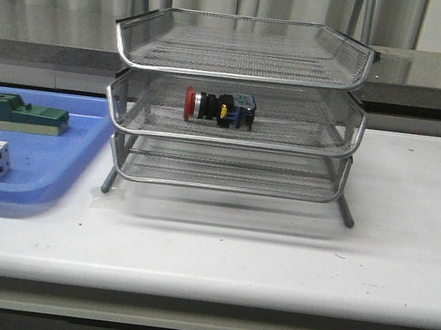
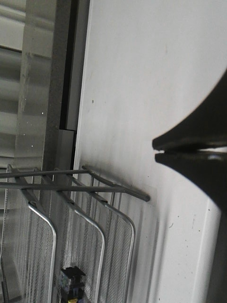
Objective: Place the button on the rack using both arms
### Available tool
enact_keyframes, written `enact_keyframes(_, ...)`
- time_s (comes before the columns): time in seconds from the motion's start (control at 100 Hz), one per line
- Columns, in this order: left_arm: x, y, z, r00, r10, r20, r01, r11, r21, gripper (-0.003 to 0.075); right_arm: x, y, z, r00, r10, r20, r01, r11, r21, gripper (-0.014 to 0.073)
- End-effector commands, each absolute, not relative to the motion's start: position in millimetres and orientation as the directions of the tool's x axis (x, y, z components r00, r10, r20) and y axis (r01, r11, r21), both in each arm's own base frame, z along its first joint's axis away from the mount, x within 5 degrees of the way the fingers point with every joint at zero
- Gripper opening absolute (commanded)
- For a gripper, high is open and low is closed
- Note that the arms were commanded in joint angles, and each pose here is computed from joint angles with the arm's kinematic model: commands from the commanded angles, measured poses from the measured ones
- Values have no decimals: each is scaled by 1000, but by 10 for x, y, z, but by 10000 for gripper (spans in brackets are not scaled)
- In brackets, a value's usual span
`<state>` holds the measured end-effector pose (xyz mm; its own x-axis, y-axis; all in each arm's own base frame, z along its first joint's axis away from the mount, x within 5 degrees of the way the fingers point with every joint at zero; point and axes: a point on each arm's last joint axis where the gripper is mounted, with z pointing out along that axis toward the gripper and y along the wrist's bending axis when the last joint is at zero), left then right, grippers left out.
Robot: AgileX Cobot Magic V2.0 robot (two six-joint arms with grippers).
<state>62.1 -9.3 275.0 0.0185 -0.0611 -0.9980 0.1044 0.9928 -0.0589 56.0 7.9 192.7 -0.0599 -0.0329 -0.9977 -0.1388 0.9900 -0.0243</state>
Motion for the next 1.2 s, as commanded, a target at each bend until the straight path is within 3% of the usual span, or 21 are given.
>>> enact_keyframes(0.0, 618, -55, 2890, 97, -88, -991, 68, 994, -82, -20, 551, 70, 2012, 45, -31, -999, -124, 992, -36, -57)
enact_keyframes(1.19, 617, -49, 2897, 106, -79, -991, 61, 996, -72, -20, 551, 70, 2011, 44, -30, -999, -124, 992, -35, -57)
